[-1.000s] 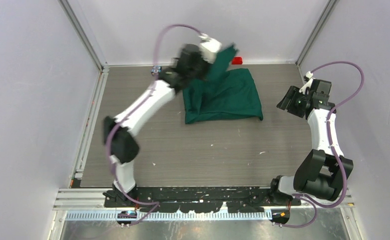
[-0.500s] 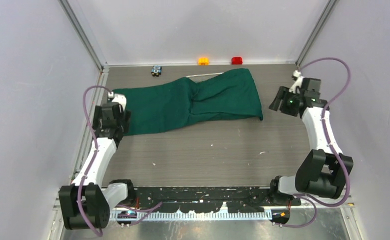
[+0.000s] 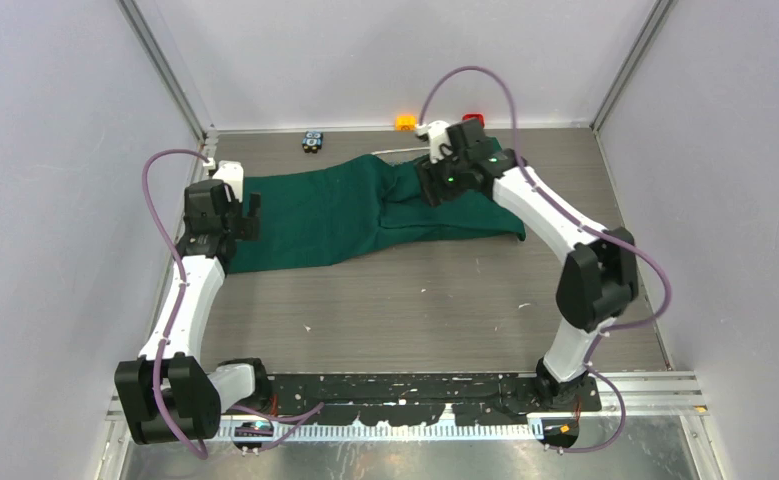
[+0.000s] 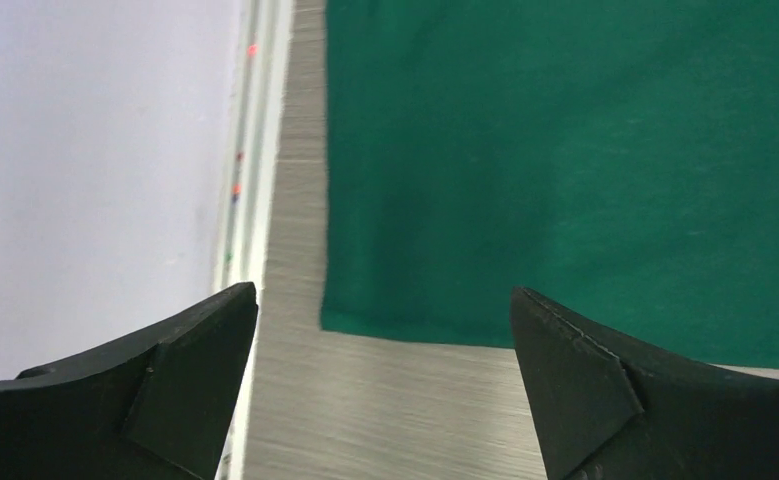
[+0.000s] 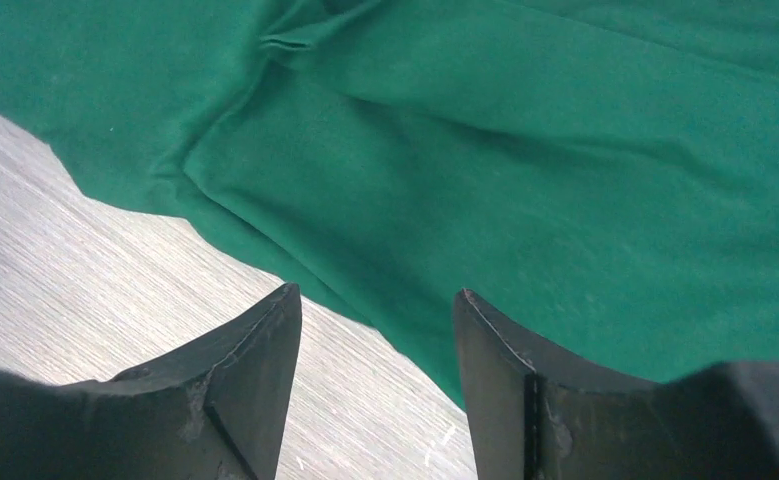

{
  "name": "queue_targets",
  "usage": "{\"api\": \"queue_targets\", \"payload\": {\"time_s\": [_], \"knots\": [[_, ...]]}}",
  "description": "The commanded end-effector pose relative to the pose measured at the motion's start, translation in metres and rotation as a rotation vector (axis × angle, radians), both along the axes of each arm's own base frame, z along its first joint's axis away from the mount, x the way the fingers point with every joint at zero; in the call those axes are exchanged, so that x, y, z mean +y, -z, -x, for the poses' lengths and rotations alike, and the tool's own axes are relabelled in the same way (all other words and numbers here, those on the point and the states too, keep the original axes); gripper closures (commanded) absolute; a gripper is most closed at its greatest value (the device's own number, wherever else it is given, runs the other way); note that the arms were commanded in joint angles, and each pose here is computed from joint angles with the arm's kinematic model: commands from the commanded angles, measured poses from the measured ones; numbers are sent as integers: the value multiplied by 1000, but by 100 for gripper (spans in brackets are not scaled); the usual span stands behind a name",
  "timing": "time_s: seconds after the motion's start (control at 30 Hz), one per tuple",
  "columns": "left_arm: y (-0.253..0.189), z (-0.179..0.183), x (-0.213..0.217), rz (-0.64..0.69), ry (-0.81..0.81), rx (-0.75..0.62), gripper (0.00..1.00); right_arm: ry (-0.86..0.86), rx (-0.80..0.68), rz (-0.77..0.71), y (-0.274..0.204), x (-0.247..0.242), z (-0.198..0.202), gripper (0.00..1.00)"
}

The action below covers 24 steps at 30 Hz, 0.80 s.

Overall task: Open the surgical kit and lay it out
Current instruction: Open the surgical kit at the center of the board.

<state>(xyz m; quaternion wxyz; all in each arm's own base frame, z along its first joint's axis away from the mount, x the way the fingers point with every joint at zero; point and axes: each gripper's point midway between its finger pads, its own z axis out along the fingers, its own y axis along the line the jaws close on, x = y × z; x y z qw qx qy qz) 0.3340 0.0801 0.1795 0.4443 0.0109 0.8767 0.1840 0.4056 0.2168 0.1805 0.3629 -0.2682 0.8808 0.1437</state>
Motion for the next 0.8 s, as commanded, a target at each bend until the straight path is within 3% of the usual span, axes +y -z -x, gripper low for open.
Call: {"api": "queue_targets", "payload": {"time_s": [0.0, 0.33, 0.77], "knots": [[-9, -8, -36, 181, 111, -46, 0, -139, -10, 124, 13, 35, 4, 39], [-15, -7, -64, 287, 222, -90, 0, -270, 132, 204, 59, 63, 10, 45], [-14, -7, -70, 311, 243, -91, 0, -252, 130, 262, 76, 57, 0, 51]]}}
